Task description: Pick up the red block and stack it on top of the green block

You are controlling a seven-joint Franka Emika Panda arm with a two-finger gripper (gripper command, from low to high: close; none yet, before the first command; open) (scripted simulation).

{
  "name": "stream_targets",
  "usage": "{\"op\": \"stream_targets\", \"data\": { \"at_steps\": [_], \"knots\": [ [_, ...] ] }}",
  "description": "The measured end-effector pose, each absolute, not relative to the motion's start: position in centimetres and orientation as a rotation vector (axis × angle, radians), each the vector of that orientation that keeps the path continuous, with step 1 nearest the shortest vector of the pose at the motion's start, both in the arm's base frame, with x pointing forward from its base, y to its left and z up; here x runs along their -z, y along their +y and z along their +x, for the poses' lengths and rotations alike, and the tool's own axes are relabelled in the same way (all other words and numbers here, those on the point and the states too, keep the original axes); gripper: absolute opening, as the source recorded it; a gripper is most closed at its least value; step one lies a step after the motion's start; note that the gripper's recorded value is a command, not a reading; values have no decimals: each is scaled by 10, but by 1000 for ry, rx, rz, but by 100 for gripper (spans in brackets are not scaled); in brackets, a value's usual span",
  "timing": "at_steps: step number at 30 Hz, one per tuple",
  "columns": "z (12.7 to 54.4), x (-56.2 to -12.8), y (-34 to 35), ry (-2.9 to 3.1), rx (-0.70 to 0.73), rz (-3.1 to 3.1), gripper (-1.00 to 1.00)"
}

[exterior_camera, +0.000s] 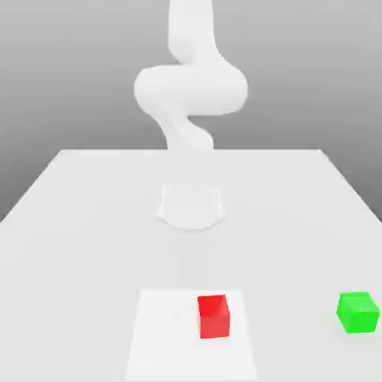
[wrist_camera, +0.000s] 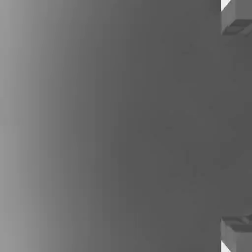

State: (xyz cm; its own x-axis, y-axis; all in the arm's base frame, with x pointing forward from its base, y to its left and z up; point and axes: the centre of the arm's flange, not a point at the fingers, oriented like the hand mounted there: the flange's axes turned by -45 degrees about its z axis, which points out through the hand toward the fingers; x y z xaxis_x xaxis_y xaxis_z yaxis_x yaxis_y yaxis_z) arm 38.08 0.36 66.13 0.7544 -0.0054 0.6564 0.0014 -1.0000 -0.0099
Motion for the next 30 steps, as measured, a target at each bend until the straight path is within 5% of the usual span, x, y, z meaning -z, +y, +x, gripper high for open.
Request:
{"op": "stream_targets", "data": {
  "at_steps": [9, 19, 26, 27, 30],
  "knots": [
    [450, -453, 22, -68, 613, -3064, 0],
    [409, -236, 38, -150, 76, -3134, 0],
    [397, -153, 38, -158, 1, -3137, 0],
    [396, -146, 38, -158, 0, -3137, -100],
    [396, -146, 38, -159, 0, -3137, -100]
  ]
}}
